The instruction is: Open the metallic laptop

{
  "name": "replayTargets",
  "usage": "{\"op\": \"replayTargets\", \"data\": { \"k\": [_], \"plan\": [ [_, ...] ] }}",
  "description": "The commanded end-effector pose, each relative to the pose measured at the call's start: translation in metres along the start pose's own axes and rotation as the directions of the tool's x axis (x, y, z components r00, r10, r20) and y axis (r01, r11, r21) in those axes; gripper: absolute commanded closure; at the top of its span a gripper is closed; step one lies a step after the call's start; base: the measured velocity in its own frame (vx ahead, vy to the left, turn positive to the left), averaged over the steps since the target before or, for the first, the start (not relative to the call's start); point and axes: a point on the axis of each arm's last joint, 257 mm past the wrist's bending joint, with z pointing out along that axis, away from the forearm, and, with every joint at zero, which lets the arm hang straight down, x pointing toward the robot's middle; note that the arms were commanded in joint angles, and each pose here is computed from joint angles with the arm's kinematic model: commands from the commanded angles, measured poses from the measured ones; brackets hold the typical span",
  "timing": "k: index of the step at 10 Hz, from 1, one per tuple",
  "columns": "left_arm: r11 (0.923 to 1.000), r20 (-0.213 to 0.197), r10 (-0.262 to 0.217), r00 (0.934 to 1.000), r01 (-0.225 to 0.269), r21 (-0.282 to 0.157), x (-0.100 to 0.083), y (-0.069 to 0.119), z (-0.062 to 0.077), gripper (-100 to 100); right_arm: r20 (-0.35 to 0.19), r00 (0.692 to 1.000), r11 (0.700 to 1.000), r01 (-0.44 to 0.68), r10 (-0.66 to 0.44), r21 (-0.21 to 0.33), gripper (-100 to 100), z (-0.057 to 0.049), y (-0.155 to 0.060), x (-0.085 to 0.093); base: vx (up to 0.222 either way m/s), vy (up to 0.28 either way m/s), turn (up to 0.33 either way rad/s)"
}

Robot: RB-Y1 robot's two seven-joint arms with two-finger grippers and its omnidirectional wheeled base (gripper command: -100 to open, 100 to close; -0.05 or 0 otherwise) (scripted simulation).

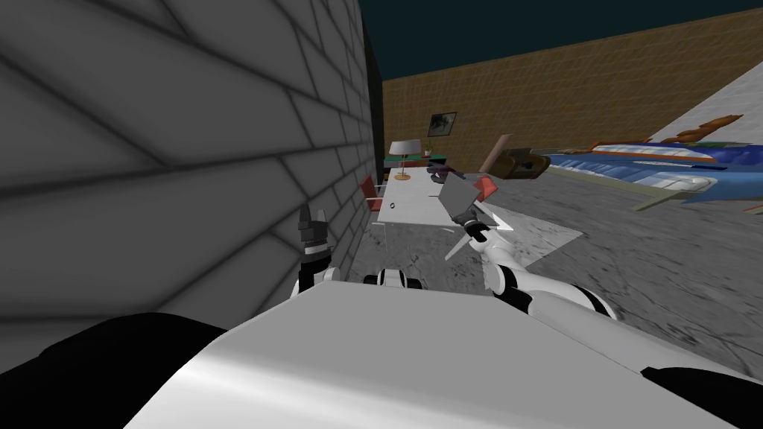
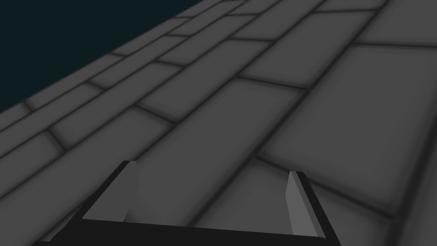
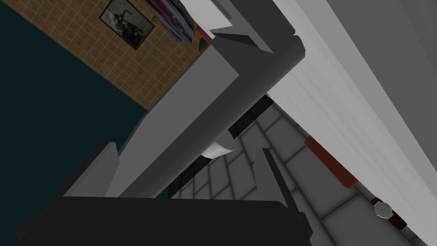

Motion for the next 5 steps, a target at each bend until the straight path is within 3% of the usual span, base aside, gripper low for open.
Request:
{"op": "replayTargets", "data": {
  "k": [1, 2, 3, 5],
  "plan": [
    [1.0000, 0.000, 0.000, 1.0000, 0.000, 0.000, 0.000, 0.000, 0.000, 0, 0.054, 0.998, 1.000, -0.023, 0.023, 0.001, -100, 0.009, 0.006, -0.023, 0.010, 0.028, -0.254],
    [1.0000, 0.000, 0.000, 1.0000, 0.000, 0.000, 0.000, 0.000, 0.000, 0, 0.078, 0.997, 1.000, -0.015, 0.014, 0.000, -100, 0.012, 0.006, -0.034, 0.013, 0.047, -0.180],
    [1.0000, 0.000, 0.000, 1.0000, 0.000, 0.000, 0.000, 0.000, 0.000, 0, 0.062, 0.998, 1.000, 0.008, -0.006, -0.017, -100, 0.012, 0.015, -0.026, 0.010, 0.026, 0.009],
    [1.0000, 0.000, 0.000, 1.0000, 0.000, 0.000, 0.000, 0.000, 0.000, 0, 0.062, 0.998, 1.000, 0.014, -0.014, -0.011, -100, 0.012, 0.012, -0.026, 0.003, 0.001, 0.005]
  ]
}}
